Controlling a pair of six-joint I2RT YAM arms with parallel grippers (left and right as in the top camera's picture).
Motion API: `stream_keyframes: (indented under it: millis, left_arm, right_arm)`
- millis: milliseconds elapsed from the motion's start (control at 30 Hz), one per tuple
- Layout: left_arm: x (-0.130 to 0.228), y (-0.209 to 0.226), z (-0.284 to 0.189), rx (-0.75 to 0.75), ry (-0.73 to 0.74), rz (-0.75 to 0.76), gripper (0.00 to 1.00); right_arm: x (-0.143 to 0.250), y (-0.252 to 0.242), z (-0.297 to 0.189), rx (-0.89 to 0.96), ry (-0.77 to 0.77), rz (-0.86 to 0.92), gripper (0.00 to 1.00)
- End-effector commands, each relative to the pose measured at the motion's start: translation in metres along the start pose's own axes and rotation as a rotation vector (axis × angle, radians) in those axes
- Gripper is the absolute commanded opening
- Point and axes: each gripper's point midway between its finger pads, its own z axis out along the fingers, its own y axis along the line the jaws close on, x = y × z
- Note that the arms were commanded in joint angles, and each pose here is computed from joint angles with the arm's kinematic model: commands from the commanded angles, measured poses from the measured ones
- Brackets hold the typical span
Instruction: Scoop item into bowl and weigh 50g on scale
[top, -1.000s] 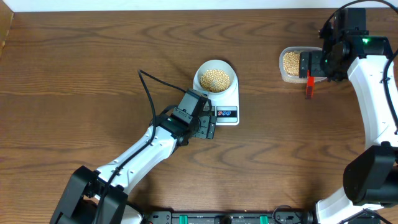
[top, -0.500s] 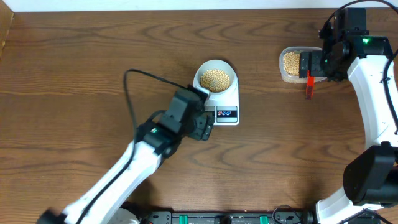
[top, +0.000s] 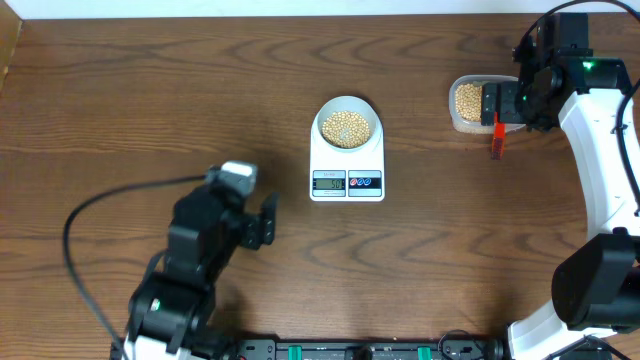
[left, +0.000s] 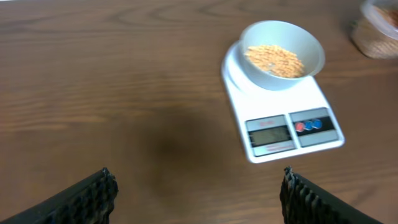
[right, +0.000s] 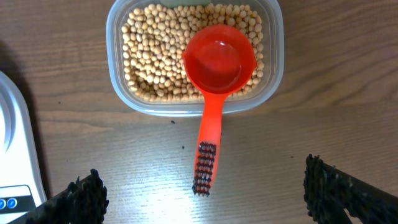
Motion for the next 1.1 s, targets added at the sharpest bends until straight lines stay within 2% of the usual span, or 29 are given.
stream_keyframes:
  millis: [0,167,467,633,867,1067]
  left_arm:
    - [0.007,0.021,-0.011,-0.066,-0.109,-0.111,0.86]
    - [0.011,0.039,-0.014,-0.104,-0.285,-0.220,0.86]
    - [0.020,0.055,-0.008,-0.138,-0.537,-0.224,0.86]
    - [0.029,0.064,-0.008,-0.170,-0.572,-0.232,0.86]
    - [0.055,0.075,-0.003,-0.223,-0.481,-0.262,0.86]
    - [0.058,0.080,-0.004,-0.273,-0.463,-0.171,0.86]
  right_arm:
    - [-0.006,0.004,-0.011,-0.006,-0.033,-0.026,0.99]
    - [-0.006,0.004,-0.011,-0.006,-0.033,-0.026,0.99]
    - [-0.006,0.004,-0.011,-0.006,-0.033,-0.026,0.99]
    - [-0.006,0.004,-0.011,-0.006,-0.033,-0.026,0.99]
    - [-0.006,0.004,-0.011,-0.006,-0.033,-0.026,0.99]
    - [-0.006,0.004,-0.011,-0.006,-0.033,-0.026,0.99]
